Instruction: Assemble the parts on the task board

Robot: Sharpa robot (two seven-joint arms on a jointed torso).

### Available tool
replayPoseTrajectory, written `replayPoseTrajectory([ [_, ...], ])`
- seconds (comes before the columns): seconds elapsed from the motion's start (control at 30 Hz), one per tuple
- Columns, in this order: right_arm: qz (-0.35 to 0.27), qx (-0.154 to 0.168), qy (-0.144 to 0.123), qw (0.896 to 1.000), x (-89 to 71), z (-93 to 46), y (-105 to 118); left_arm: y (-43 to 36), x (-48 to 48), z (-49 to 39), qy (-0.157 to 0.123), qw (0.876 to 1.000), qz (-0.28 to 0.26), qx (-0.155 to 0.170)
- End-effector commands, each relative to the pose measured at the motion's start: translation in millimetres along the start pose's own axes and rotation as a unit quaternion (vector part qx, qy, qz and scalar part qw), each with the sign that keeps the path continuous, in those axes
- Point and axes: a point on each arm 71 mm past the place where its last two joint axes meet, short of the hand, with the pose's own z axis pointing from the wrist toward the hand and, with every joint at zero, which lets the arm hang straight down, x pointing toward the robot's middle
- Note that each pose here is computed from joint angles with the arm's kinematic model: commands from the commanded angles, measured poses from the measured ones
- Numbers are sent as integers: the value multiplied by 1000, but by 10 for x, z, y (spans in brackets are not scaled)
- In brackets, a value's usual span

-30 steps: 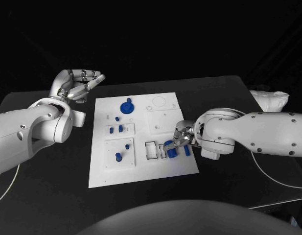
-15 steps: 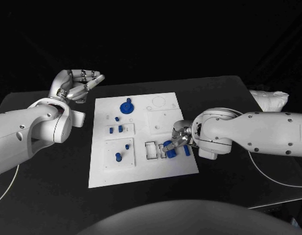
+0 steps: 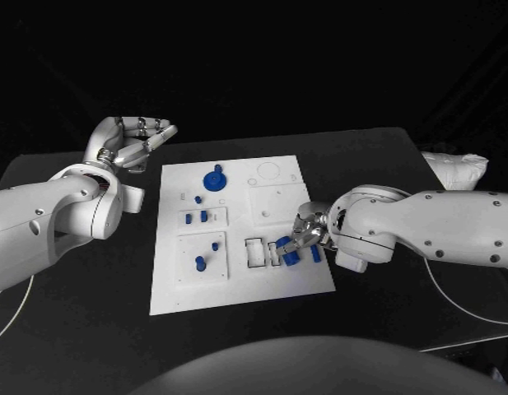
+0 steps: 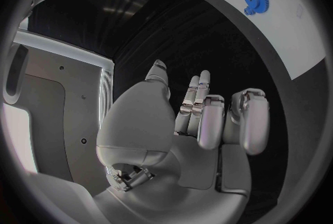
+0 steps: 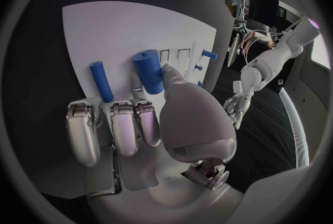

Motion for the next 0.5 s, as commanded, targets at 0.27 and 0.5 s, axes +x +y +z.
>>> replayPoseTrajectory([
  [0.27, 130, 0, 15, 991, -4, -67, -144, -4, 6, 3, 5, 1000, -4, 1],
  [0.5, 157, -10, 15, 987, -56, -111, -144, -5, 13, 7, 6, 1000, -4, 1],
])
